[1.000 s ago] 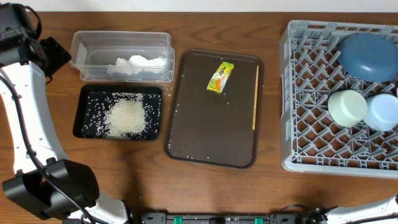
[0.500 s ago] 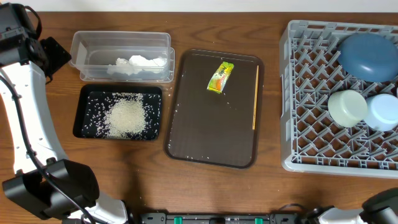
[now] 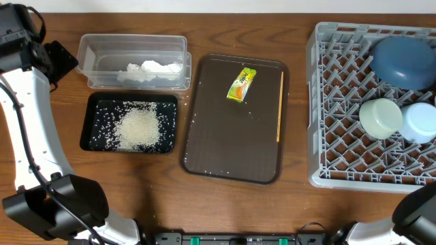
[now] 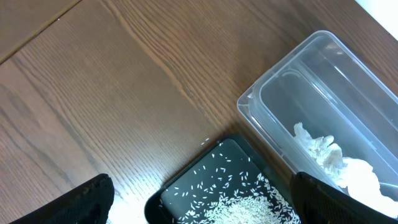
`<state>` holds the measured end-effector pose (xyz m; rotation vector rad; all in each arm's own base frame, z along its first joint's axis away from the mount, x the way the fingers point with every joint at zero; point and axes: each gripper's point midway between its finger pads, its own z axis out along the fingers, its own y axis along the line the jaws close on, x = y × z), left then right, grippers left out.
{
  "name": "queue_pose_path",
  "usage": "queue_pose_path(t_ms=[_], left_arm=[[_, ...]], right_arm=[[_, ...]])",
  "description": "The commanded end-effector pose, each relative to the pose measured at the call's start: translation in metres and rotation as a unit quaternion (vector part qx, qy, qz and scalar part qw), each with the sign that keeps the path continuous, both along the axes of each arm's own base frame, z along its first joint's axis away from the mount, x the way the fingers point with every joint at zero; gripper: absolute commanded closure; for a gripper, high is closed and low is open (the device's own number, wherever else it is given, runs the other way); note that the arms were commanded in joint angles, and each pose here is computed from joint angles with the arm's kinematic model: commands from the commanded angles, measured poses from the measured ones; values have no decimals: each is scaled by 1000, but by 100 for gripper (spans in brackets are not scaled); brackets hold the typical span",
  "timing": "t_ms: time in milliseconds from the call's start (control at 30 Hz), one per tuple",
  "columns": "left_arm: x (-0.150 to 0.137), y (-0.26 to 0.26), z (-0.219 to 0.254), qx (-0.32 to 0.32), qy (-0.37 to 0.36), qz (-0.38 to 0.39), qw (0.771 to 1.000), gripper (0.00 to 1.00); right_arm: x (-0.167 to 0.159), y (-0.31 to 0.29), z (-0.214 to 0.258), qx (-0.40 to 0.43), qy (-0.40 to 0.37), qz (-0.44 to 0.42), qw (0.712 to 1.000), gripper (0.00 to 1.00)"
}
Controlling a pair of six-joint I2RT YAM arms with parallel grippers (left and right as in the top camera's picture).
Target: Sort waste into correct bins and load items into the dishwasher rack
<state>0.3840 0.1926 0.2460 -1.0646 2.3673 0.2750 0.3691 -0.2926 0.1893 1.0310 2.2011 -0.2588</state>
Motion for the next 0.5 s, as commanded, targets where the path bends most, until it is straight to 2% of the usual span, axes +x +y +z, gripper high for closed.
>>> queue_pose_path(t_ms=[0, 233, 467], left_arm=[[-2, 3, 3, 5, 0, 6, 1000, 7], [-2, 3, 3, 5, 0, 6, 1000, 7], [-2, 3, 3, 5, 0, 6, 1000, 7]], right_arm=[[-10, -16, -21, -13, 40, -32, 999, 99], [-3, -16, -59, 14, 69, -20, 997, 99], [4, -18, -60, 11, 57, -9, 998, 99]])
